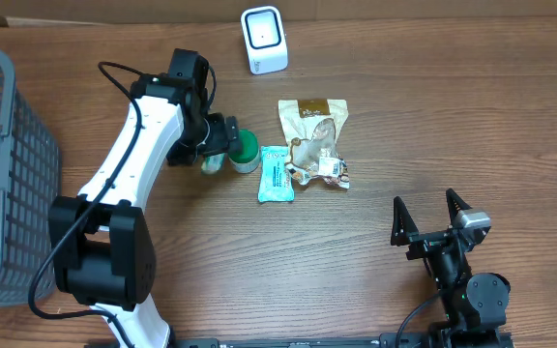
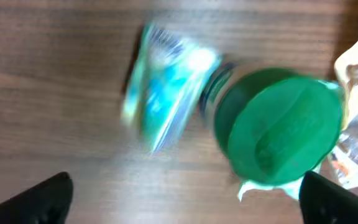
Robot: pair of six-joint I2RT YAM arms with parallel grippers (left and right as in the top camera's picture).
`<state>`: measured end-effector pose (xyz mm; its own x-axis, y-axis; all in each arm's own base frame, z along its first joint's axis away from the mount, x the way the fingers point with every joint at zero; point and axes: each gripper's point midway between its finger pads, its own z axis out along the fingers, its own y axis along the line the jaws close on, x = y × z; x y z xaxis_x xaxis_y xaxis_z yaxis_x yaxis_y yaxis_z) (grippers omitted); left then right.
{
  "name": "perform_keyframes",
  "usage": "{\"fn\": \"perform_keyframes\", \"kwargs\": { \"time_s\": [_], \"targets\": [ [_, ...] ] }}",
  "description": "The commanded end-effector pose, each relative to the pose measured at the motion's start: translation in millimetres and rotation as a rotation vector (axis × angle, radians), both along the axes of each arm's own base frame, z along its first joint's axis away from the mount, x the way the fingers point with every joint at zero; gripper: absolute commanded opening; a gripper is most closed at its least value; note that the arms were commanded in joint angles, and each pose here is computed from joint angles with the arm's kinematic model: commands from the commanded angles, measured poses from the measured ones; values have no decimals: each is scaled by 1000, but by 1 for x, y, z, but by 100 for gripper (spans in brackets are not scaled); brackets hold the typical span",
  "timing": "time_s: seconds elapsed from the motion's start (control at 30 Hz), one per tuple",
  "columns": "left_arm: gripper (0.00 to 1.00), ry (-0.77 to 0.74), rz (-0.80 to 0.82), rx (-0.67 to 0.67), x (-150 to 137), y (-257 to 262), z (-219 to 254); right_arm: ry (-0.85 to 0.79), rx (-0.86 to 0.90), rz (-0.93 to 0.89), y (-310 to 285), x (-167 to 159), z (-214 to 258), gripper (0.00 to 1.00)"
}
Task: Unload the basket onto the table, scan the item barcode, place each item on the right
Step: 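Place the Kleenex pack left of the jar and release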
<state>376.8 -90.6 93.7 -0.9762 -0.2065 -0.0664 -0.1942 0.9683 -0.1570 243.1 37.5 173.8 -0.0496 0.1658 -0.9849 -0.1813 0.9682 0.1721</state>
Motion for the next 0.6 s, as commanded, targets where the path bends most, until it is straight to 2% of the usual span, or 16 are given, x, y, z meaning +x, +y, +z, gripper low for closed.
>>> {"fn": "perform_keyframes", "kwargs": {
  "time_s": [0.0,0.17,0.3,0.4,0.47,0.57],
  "targets": [
    [100,-39,12,-20,11,3,33,-1,3,-12,-2,1,-2,100],
    [100,-216,18,-36,27,16,128,-1,3,-12,-2,1,-2,100],
    [100,-388,28,-37,26,36,208,-1,3,-12,-2,1,-2,100],
    [100,-476,82,-20,10,67,254,-1,3,-12,-2,1,-2,100],
    [98,-504,244,26,-22,126,283,-1,3,-12,-2,1,-2,100],
    [96,-498,429,62,-49,181,289,-1,3,-12,-2,1,-2,100]
  ]
}}
